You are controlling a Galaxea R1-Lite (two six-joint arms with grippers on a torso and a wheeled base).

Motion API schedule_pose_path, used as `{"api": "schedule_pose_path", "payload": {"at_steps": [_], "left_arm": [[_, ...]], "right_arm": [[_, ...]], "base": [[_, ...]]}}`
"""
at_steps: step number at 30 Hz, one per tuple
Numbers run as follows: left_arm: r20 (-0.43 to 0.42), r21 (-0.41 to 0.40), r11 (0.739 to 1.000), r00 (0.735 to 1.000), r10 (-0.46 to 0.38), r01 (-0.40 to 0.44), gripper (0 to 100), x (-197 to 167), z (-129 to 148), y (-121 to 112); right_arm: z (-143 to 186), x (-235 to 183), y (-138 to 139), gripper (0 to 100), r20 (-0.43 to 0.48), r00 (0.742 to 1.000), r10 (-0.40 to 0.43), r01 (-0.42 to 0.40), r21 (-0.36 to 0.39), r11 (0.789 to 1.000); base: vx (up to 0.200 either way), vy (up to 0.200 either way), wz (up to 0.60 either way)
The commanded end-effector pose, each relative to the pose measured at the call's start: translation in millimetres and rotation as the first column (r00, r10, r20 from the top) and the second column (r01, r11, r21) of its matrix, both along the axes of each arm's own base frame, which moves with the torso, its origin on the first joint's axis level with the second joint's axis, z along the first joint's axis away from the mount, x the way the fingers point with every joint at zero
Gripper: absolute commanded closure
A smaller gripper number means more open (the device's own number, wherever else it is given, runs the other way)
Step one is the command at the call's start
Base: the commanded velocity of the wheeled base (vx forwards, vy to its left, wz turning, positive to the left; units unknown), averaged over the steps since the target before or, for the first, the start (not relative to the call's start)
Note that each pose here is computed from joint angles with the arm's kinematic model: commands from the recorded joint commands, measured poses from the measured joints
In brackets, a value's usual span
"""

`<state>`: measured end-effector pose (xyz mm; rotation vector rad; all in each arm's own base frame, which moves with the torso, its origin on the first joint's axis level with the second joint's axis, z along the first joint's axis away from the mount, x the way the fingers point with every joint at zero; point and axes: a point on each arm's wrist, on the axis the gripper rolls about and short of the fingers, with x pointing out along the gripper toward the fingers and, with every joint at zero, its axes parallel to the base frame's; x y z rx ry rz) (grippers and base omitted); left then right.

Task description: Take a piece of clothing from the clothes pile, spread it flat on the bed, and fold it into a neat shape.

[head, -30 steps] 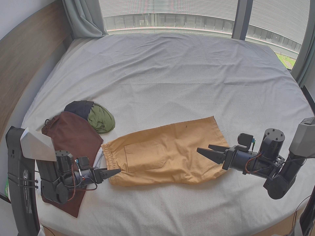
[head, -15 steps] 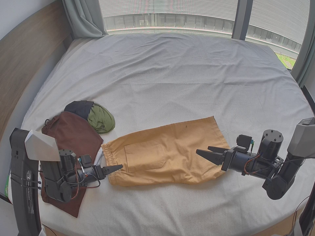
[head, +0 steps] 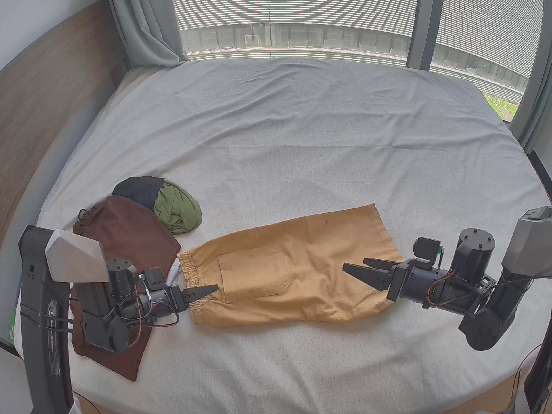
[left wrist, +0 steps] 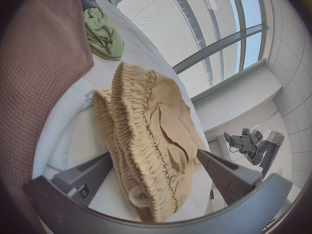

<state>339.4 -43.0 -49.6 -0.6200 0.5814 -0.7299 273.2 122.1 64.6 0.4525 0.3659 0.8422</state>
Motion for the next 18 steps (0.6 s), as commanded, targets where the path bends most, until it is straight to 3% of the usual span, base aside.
{"api": "schedule_pose_path", "payload": {"at_steps": [1, 5, 6, 18], "left_arm": [[0.005, 0.008, 1.0, 1.0, 0.005, -0.005, 0, 0, 0, -5], [0.022, 0.025, 0.999, 0.999, 0.04, -0.041, 0, 5, -1, -12], [0.021, 0.028, 0.999, 0.999, 0.043, -0.043, 100, 6, -2, -14], [0.029, 0.027, 0.999, 0.999, 0.046, -0.047, 100, 6, 0, -13]], "right_arm": [[0, 0, 0, 0, -0.001, 1.0, -0.001, 0.001, 0.0, 1.0], [0, 0, 0, 0, 0.001, 1.0, 0.001, -0.001, 0.0, 1.0], [0, 0, 0, 0, -0.001, 1.0, 0.001, -0.001, 0.0, 1.0], [0, 0, 0, 0, -0.001, 1.0, -0.001, 0.001, 0.0, 1.0]], "base": [[0.0, 0.0, 0.0], [0.0, 0.0, 0.0], [0.0, 0.0, 0.0], [0.0, 0.0, 0.0]]}}
